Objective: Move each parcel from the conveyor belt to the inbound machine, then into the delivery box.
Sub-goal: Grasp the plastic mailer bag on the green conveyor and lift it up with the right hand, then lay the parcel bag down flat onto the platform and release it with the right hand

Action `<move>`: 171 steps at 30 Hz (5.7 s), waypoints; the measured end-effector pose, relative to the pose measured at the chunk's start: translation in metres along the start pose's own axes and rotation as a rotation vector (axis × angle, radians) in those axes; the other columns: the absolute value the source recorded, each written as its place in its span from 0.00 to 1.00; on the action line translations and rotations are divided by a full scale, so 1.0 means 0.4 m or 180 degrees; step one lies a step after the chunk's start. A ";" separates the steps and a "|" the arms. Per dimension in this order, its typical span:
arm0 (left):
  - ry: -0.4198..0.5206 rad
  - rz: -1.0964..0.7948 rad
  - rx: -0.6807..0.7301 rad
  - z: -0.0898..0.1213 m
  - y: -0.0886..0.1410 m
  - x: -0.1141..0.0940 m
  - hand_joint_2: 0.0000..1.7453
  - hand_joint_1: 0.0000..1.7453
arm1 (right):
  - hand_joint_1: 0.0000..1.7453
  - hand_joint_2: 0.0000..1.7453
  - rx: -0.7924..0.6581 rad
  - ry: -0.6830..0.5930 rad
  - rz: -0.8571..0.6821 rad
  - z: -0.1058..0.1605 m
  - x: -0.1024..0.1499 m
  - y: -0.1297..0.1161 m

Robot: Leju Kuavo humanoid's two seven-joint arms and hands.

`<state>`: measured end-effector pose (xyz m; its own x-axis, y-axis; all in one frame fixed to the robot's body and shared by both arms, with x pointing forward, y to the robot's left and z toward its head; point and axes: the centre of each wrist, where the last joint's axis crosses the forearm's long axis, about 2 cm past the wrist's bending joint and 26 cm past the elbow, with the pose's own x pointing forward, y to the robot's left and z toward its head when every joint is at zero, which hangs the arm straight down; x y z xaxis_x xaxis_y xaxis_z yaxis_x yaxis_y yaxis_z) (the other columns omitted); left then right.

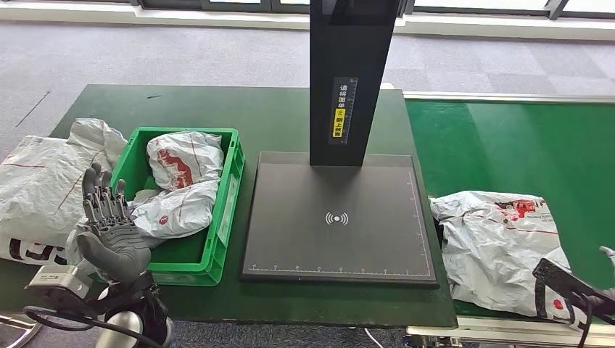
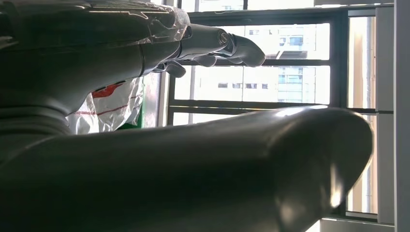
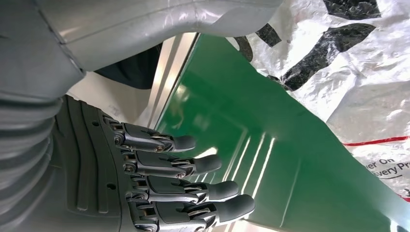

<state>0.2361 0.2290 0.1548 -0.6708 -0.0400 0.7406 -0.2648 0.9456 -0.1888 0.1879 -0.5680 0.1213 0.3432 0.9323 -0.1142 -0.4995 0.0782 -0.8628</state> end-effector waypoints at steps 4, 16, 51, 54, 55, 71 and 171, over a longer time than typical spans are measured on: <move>-0.0004 0.0000 -0.0002 0.000 0.001 0.001 0.00 0.00 | 0.00 1.00 0.0005 0.0015 0.0002 -0.001 -0.003 0.000; 0.0012 0.0013 0.0047 0.014 0.013 0.009 0.00 0.00 | 0.00 1.00 -0.0064 0.0169 0.0002 -0.042 -0.019 -0.034; 0.0367 -0.0029 0.0049 0.035 0.011 -0.044 0.00 0.00 | 1.00 1.00 0.1099 -0.0557 -0.0356 -0.115 0.202 0.105; 0.0372 -0.0033 0.0046 0.036 0.012 -0.045 0.00 0.00 | 1.00 1.00 0.1080 -0.0648 -0.0284 -0.112 0.207 0.106; 0.0374 -0.0032 0.0045 0.036 0.012 -0.046 0.00 0.00 | 1.00 1.00 0.1072 -0.0676 -0.0265 -0.110 0.209 0.106; 0.0423 -0.0062 0.0049 0.060 0.022 -0.019 0.00 0.00 | 1.00 1.00 -0.0661 -0.1120 -0.0430 -0.099 0.339 0.059; 0.0620 -0.0445 -0.0469 0.053 -0.054 0.068 0.00 0.00 | 0.00 1.00 -0.1141 -0.3311 -0.3114 0.350 0.819 0.093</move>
<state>0.2091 0.2006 0.1654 -0.4853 -0.1241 0.8655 -0.2323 0.9726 0.0092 0.1706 -0.2101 0.1208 -0.3704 0.4017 0.8375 -0.1378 0.8679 -0.4772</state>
